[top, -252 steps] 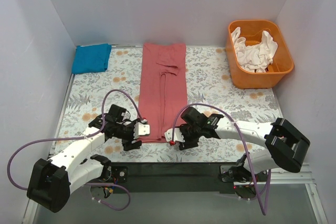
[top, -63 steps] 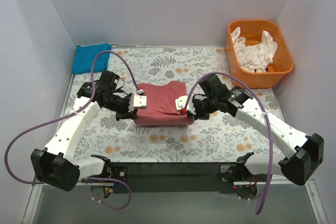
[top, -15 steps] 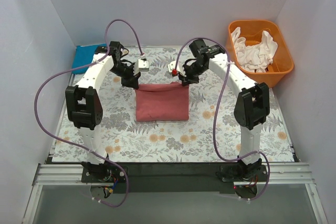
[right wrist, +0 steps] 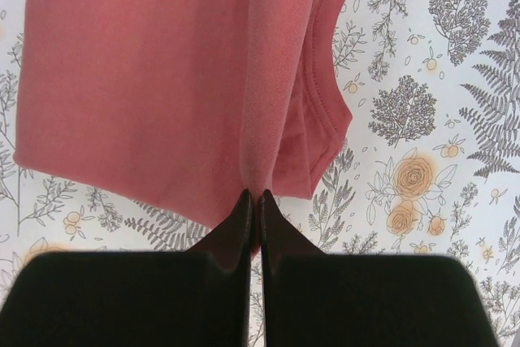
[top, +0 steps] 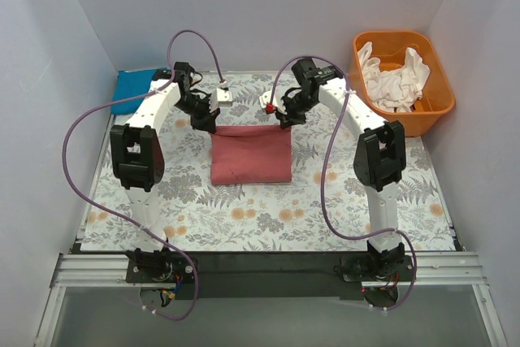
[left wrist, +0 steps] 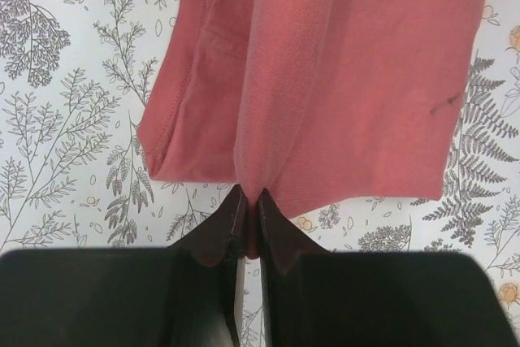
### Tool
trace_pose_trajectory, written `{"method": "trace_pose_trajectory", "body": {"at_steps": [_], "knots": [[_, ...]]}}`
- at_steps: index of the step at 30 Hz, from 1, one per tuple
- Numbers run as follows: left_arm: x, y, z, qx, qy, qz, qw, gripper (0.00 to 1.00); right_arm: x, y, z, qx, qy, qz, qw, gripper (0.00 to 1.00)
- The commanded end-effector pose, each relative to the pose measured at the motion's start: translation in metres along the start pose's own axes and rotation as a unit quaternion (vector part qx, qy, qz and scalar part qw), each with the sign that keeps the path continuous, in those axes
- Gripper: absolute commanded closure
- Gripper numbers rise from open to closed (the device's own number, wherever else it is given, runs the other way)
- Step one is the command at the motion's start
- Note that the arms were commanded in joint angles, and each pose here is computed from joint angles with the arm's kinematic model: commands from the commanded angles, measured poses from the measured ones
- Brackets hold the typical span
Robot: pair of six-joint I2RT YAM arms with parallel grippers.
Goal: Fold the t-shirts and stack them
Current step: Fold the tshirt
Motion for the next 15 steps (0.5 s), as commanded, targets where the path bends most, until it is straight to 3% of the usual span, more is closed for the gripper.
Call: {"method": "trace_pose_trajectory", "body": {"at_steps": [1,15], "knots": [[0.004,0.011,0.018,-0.034,-0.008,0.013,0.999,1.0,-0.004,0.008,-0.015,0.015,0.021,-0.005,1.0,0.99],[0.025,-0.005,0.034,-0.056,0.012,0.032,0.998,1.0,0.007,-0.013,-0.04,0.035,0.023,0.0,0.999,0.99]]}}
Point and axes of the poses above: each gripper's point midway between its finger pads, its own y axis back along the fingers, its own z axis along the line the jaws close on, x = y × z, the point moved 2 cm from there along y, back along the fingers, and after that the axes turned 11 degrees about -y, right-handed, at the moved point
